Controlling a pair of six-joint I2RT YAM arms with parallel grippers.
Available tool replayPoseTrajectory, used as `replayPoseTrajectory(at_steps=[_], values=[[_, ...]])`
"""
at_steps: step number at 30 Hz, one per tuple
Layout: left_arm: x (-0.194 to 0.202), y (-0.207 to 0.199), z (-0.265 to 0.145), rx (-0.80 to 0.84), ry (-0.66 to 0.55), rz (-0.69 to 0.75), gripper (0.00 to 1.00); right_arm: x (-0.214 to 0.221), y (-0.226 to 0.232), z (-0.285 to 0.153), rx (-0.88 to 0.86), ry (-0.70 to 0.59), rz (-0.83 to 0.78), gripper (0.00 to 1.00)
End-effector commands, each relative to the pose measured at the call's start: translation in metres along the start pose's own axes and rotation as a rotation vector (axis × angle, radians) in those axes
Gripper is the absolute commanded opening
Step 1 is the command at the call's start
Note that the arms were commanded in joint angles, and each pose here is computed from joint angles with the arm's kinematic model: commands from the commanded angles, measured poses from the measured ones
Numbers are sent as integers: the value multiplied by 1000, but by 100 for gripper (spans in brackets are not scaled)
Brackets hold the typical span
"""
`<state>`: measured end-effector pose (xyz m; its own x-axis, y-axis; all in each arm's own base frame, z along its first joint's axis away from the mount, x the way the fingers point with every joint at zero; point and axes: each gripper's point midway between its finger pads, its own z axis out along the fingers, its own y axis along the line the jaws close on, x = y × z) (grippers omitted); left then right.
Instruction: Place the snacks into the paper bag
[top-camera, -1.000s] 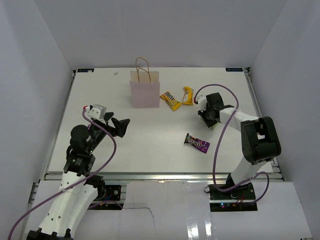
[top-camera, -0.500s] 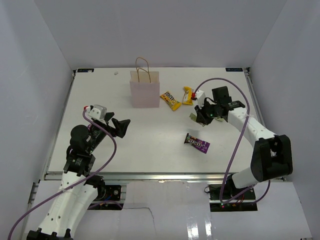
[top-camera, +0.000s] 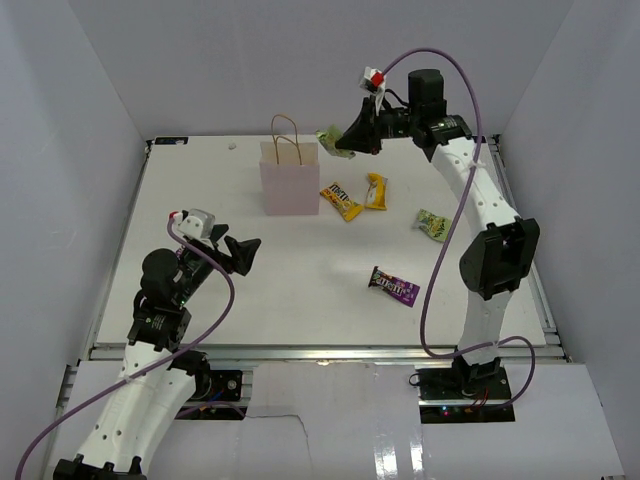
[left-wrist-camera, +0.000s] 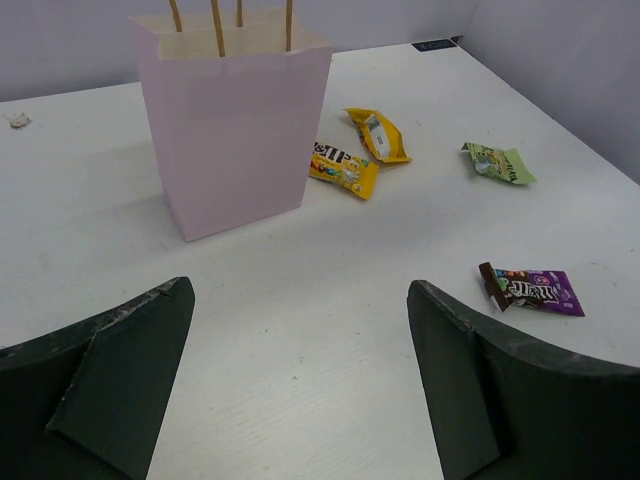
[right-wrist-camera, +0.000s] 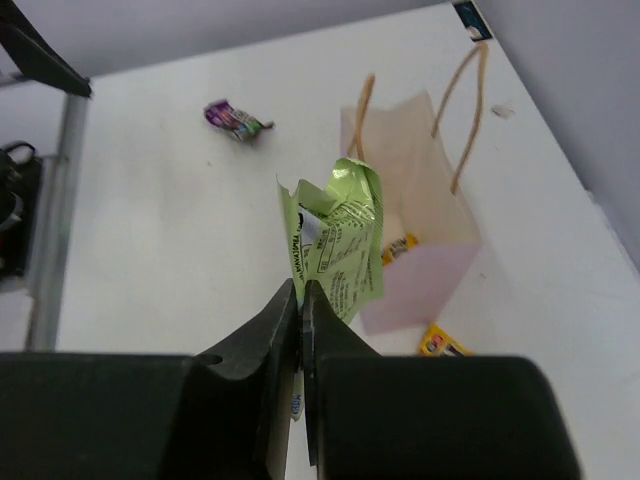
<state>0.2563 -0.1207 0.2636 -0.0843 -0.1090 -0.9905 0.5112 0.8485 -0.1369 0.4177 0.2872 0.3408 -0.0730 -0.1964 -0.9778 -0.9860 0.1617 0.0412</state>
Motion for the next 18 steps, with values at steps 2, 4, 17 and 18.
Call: replayPoseTrajectory(at_steps=[2,4,17,18], values=[[-2,1,1,-2,2,16,98,-36,16,35,-188,-148,92,8],[0,1,2,-1,10,15,98,-47,8,44,-189,-191,69,8],[0,-2,3,17,14,16,98,-20,-30,74,-171,-224,110,8],[1,-2,3,18,15,16,98,-17,-31,76,-167,-221,112,8]])
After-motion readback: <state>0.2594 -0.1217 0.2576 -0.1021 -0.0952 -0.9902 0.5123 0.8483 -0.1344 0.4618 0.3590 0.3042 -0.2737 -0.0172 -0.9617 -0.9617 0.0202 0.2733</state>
